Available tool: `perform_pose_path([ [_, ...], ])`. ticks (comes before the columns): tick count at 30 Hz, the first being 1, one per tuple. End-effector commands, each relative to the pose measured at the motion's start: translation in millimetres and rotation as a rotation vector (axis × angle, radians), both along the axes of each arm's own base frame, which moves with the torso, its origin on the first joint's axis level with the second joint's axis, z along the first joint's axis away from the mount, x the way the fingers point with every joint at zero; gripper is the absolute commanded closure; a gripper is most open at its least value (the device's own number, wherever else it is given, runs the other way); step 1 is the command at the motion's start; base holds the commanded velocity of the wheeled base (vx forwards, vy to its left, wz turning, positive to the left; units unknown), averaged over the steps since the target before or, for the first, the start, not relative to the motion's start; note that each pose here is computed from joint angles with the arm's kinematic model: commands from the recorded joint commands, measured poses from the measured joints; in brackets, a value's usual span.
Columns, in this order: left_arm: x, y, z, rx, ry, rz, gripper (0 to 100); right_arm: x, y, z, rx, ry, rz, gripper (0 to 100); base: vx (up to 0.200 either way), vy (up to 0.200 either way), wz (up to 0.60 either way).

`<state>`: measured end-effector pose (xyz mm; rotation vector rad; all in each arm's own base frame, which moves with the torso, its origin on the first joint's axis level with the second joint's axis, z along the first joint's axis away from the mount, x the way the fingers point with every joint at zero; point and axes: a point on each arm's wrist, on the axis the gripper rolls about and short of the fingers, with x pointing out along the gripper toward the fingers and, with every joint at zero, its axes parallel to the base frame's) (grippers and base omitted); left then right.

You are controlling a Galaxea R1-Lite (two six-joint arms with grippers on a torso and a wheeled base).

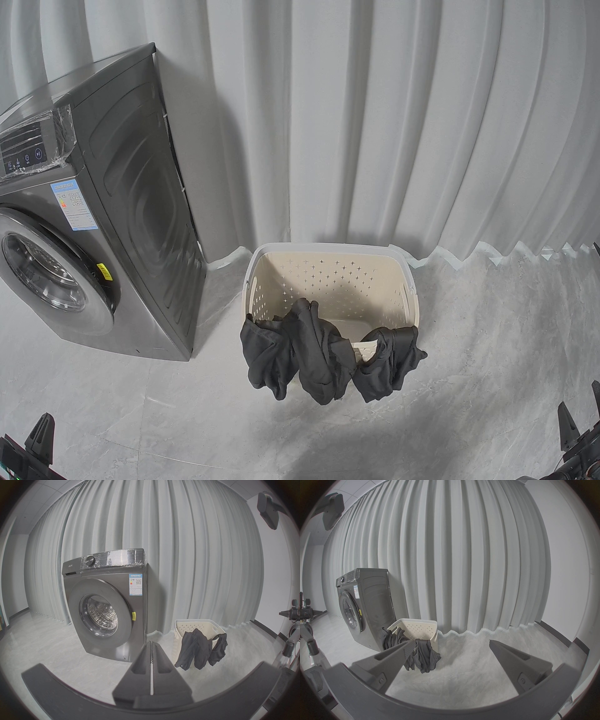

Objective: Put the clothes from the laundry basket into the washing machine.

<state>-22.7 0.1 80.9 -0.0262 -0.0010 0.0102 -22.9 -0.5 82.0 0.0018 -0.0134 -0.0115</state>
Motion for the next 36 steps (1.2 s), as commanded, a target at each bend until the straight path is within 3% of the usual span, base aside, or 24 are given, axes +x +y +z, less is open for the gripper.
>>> perform_pose_path([
  [1,-0.2,0.0,-4.9,-0.001,-0.002,0.001,100,0.1,0.0,-5.2,0.000,0.001,0.001,0,0.000,0.000,0.00],
  [9,-0.2,0.0,-4.9,-0.003,-0.002,-0.001,100,0.1,0.0,-5.2,0.000,0.001,-0.001,0,0.000,0.000,0.00],
  [18,-0.2,0.0,-4.9,-0.001,-0.002,-0.001,100,0.1,0.0,-5.2,0.000,0.001,0.001,0,0.200,0.000,0.00],
  [30,-0.2,-0.1,-4.9,0.000,-0.002,-0.003,100,0.1,0.0,-5.2,0.000,0.001,0.001,0,0.000,0.000,0.00],
  [36,-0.2,-0.1,-4.9,0.000,-0.002,-0.003,100,0.1,0.0,-5.2,0.000,0.001,0.001,0,0.200,0.000,0.00],
])
